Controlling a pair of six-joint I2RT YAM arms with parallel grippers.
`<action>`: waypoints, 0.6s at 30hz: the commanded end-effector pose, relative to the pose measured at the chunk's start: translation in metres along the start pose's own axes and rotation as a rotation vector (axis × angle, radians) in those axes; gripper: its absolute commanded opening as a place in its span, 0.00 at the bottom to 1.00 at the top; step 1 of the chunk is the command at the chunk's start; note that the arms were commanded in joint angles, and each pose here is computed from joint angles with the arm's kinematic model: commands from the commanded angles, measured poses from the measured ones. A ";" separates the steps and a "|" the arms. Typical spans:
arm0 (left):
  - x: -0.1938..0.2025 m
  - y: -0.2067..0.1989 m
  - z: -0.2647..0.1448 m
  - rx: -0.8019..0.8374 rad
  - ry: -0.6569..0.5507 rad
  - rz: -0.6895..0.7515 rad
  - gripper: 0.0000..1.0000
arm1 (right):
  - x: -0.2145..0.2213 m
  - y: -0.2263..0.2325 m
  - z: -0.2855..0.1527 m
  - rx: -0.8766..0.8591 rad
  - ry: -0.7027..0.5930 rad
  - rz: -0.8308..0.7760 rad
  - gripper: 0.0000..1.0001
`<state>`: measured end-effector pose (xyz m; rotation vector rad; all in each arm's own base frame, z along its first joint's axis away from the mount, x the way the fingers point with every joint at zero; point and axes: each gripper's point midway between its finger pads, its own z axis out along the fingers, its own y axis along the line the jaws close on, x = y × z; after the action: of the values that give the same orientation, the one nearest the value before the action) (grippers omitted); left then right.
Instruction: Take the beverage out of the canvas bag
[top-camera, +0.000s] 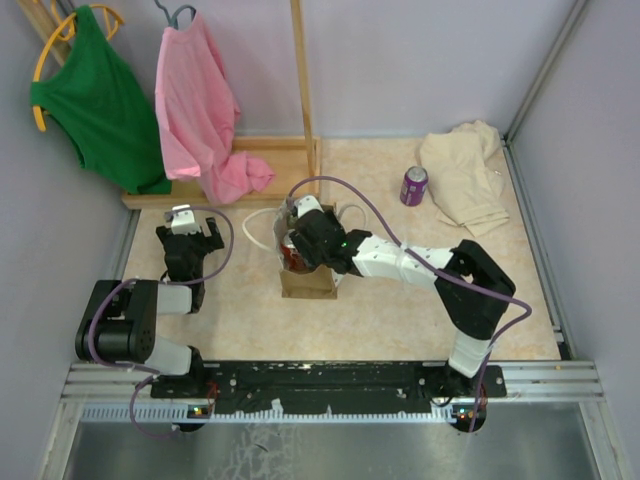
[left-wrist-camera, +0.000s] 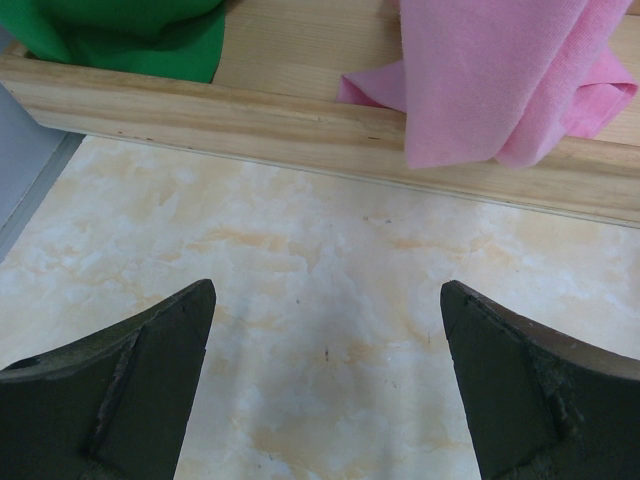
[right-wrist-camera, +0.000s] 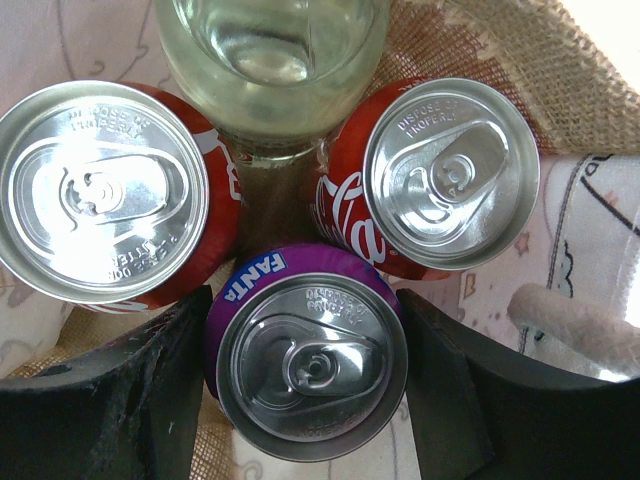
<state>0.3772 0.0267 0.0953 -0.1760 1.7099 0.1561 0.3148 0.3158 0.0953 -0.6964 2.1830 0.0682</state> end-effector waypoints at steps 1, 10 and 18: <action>-0.013 -0.004 0.006 0.012 -0.039 -0.019 1.00 | -0.005 -0.009 0.003 0.043 -0.006 0.002 0.43; -0.014 -0.005 0.005 0.015 -0.041 -0.021 1.00 | -0.031 -0.022 -0.020 0.071 -0.068 0.004 0.00; -0.014 -0.005 0.005 0.017 -0.040 -0.020 1.00 | -0.082 -0.037 -0.069 0.064 -0.230 0.031 0.00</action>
<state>0.3772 0.0267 0.0954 -0.1761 1.7095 0.1561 0.3106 0.3052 0.1147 -0.7127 2.1667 0.0421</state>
